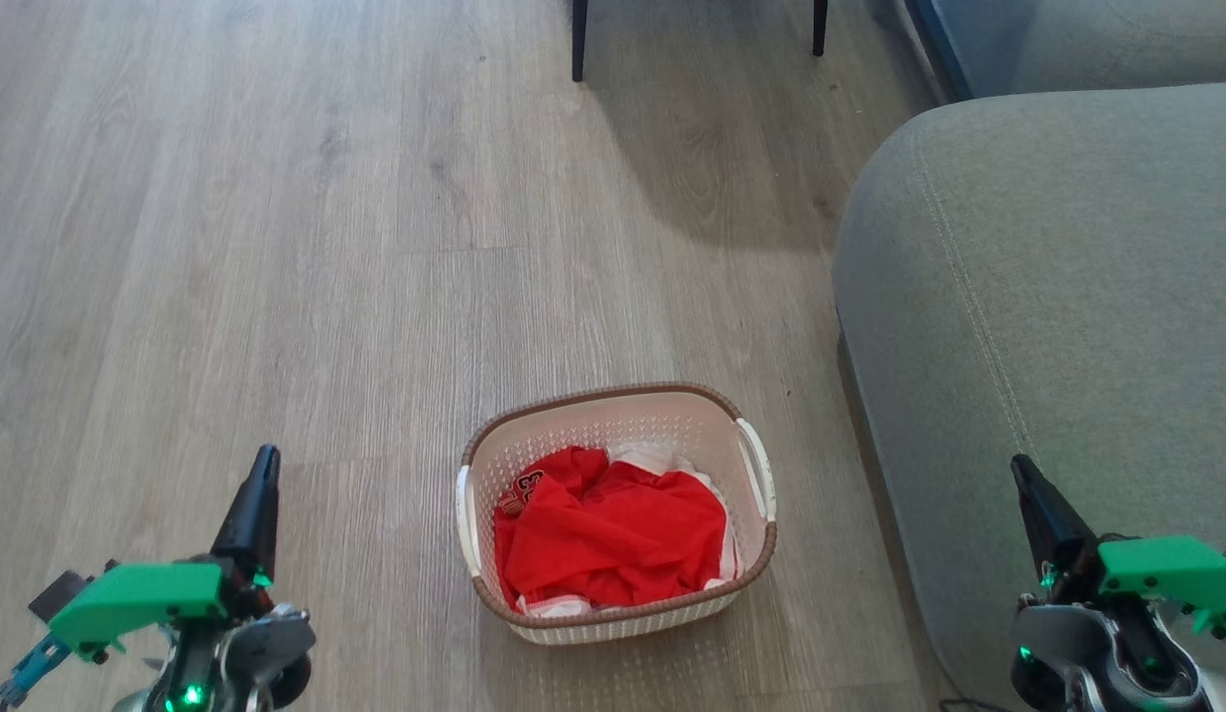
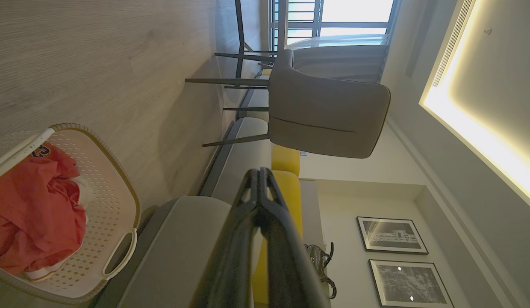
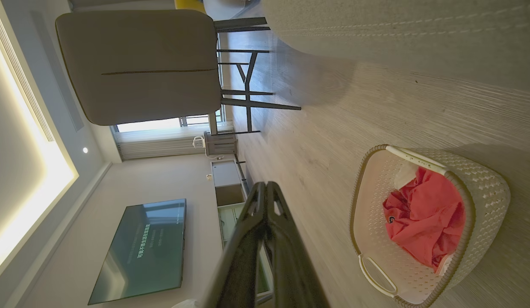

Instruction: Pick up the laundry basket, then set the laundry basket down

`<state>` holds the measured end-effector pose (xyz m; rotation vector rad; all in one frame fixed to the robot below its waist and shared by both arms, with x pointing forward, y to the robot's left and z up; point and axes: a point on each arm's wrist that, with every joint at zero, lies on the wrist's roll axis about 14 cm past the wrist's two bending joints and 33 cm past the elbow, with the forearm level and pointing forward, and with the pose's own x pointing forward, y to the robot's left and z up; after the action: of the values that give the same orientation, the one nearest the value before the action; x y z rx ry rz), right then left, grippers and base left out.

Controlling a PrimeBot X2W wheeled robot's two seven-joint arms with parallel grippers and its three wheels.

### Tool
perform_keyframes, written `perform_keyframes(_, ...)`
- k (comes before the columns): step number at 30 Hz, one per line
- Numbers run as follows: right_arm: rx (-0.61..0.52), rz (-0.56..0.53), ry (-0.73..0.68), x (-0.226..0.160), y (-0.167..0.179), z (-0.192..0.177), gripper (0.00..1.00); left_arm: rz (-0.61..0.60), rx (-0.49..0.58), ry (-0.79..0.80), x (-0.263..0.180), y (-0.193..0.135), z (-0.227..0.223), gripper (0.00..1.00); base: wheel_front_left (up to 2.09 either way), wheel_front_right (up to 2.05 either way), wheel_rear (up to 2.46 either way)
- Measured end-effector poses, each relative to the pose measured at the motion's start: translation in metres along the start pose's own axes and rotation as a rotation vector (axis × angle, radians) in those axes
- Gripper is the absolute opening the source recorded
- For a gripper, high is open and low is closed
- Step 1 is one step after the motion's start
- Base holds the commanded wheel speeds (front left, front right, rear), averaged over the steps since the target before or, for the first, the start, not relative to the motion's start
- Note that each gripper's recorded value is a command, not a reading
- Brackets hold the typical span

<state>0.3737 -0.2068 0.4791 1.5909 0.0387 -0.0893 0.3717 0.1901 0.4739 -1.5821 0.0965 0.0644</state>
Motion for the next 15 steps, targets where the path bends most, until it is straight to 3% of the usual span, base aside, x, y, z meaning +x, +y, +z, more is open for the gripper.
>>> perform_keyframes(8,0.000,-0.001,0.000,0.000,0.000,0.000,0.00,0.001,0.000,0.000,0.000,0.000,0.000,0.00,0.00,0.00,0.00)
perform_keyframes(9,0.002,-0.012,0.000,-0.001,-0.004,0.000,1.00,0.015,-0.002,0.001,-0.001,0.005,0.000,1.00,0.00,0.00,0.00)
perform_keyframes(15,0.020,-0.158,-0.005,-0.024,-0.053,-0.002,1.00,0.178,-0.021,-0.008,-0.029,0.059,-0.001,1.00,0.00,0.00,0.00)
